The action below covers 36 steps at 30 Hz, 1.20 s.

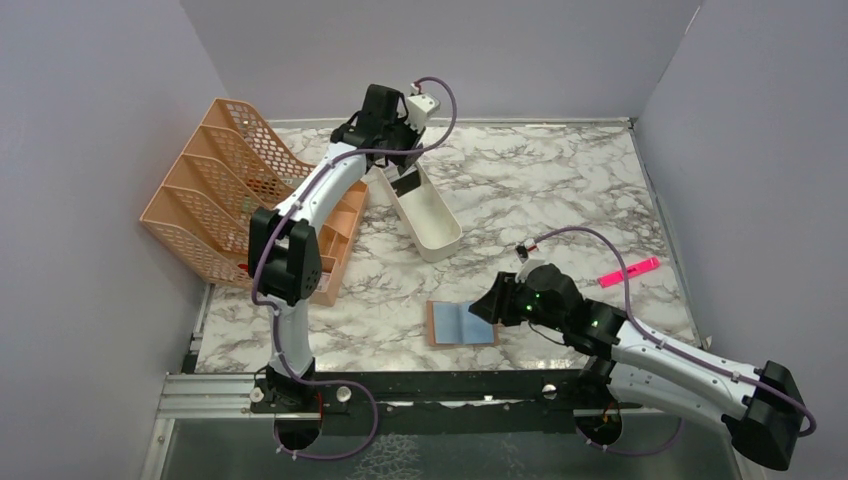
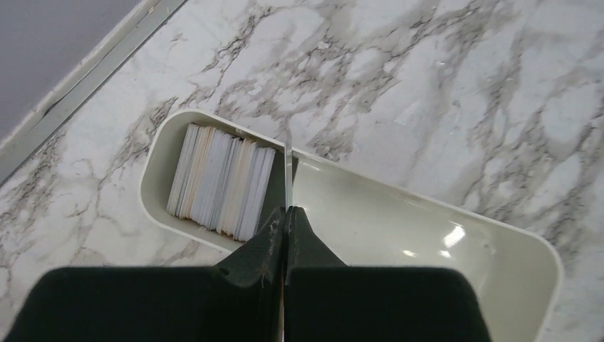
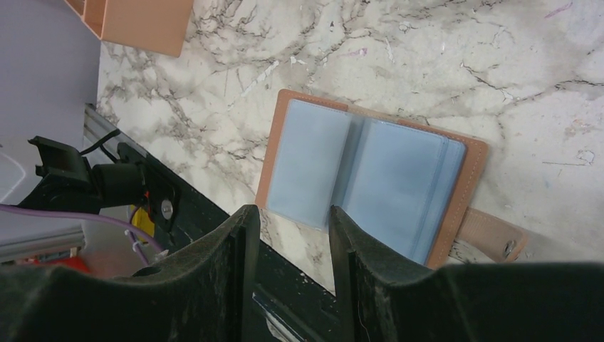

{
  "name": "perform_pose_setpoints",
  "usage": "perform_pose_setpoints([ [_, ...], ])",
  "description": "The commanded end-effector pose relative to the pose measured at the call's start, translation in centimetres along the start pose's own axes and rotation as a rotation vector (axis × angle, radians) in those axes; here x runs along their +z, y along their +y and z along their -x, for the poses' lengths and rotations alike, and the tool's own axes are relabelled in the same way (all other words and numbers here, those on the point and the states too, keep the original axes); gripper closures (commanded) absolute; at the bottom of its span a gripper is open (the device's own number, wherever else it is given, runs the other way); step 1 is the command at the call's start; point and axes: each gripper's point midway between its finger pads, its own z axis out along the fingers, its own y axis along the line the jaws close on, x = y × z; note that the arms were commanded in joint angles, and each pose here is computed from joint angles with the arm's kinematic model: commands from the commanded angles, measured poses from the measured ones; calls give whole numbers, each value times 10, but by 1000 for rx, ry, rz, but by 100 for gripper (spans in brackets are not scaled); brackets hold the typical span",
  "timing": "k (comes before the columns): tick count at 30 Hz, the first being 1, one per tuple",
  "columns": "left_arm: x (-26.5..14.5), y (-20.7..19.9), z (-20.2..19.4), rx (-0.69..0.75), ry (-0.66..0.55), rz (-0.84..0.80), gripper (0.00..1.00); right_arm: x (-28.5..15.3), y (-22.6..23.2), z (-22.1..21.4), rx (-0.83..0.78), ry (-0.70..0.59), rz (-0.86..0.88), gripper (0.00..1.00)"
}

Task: Put the credit cards into the card holder
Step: Pick up the credit card from the storage box, then insert the credit card into the card holder.

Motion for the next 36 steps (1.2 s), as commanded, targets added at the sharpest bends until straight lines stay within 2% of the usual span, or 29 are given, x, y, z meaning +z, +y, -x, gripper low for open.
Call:
perform_pose_setpoints([
  [1, -46, -33, 38, -220, -118, -112, 100, -5, 13, 5, 12, -16, 53, 54],
  [5, -68, -64, 35, -383, -136, -205, 100, -7, 10, 2, 22, -7, 45, 54],
  [11, -114, -105, 33, -568, -248, -330, 100, -14, 26, 3, 64, -15, 136, 55],
  [16, -156, -149, 26, -749, -366, -540, 100, -30, 62, 29, 117, -130, 314, 54],
  [20, -178, -181, 9, -872, -385, -678, 100, -44, 78, 53, 194, -230, 391, 54],
  [27, -207, -213, 0, -920, -405, -737, 100, -60, 103, 79, 326, -336, 558, 57],
  [36, -208, -251, -8, -918, -335, -837, 100, -53, 117, 88, 378, -325, 594, 58],
])
